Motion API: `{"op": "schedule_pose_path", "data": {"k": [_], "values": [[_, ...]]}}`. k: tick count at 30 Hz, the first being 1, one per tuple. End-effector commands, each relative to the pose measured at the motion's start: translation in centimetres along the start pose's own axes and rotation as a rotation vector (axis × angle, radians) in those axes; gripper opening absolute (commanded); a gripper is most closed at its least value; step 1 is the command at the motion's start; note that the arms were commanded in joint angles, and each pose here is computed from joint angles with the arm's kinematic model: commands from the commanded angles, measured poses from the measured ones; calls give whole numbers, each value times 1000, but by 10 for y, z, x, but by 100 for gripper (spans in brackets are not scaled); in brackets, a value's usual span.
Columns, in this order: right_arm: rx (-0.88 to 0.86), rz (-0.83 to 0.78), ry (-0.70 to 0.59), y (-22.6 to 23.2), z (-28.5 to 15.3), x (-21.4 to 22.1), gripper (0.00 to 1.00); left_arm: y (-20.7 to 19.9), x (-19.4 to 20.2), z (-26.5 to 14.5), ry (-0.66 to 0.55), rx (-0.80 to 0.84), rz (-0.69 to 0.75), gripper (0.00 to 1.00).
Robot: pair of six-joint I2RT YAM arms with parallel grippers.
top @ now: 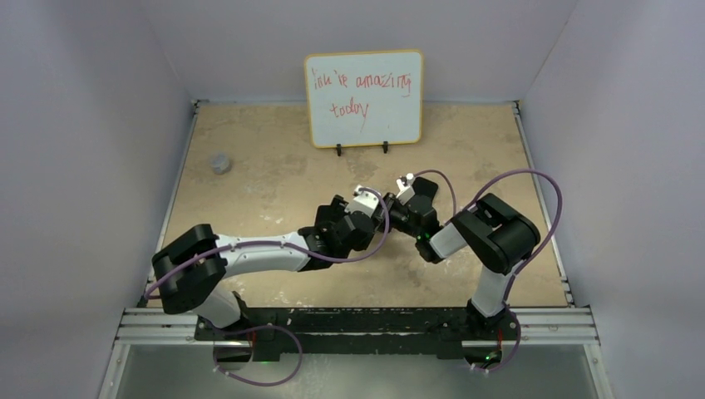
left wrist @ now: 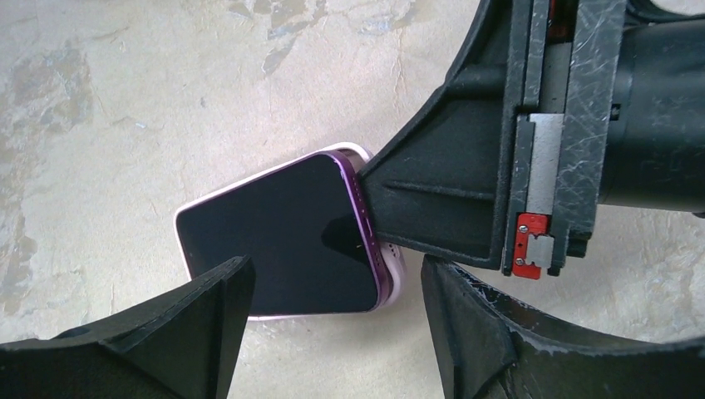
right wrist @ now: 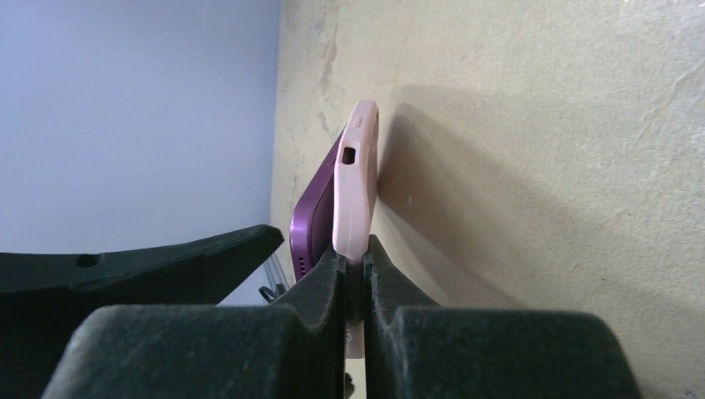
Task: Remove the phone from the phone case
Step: Remove the phone case from the phone.
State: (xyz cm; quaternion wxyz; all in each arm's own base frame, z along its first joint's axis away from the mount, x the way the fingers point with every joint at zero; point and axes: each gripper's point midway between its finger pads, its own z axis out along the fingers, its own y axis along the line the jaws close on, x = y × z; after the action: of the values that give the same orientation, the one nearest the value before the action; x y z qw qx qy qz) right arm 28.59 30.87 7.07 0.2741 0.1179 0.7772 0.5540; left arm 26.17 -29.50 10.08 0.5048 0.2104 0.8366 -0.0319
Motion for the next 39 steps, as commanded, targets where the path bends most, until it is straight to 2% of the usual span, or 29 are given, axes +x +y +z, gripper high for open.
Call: {"op": "schedule_pose_path", "data": {"k": [1, 6, 10, 14, 20, 26, 39], "values": [[-144, -40, -49, 47, 2, -15, 0, -2, -11, 2, -18, -10, 2, 76], [-142, -41, -47, 46, 2, -14, 0, 2, -22, 2, -37, -42, 19, 75], [-145, -41, -48, 46, 1, -14, 0, 7, -27, 1, -51, -67, 29, 70], [-144, -41, -48, 45, 1, -14, 0, 14, -21, 0, -24, -96, 58, 62], [-146, -41, -46, 46, 2, -13, 0, 13, -15, 3, 4, -107, 83, 58], [-143, -37, -45, 44, 2, -13, 0, 7, -13, 6, 26, -90, 105, 59], [-139, -33, -39, 44, 3, -12, 0, 0, -1, 13, 75, -176, 226, 60]]}}
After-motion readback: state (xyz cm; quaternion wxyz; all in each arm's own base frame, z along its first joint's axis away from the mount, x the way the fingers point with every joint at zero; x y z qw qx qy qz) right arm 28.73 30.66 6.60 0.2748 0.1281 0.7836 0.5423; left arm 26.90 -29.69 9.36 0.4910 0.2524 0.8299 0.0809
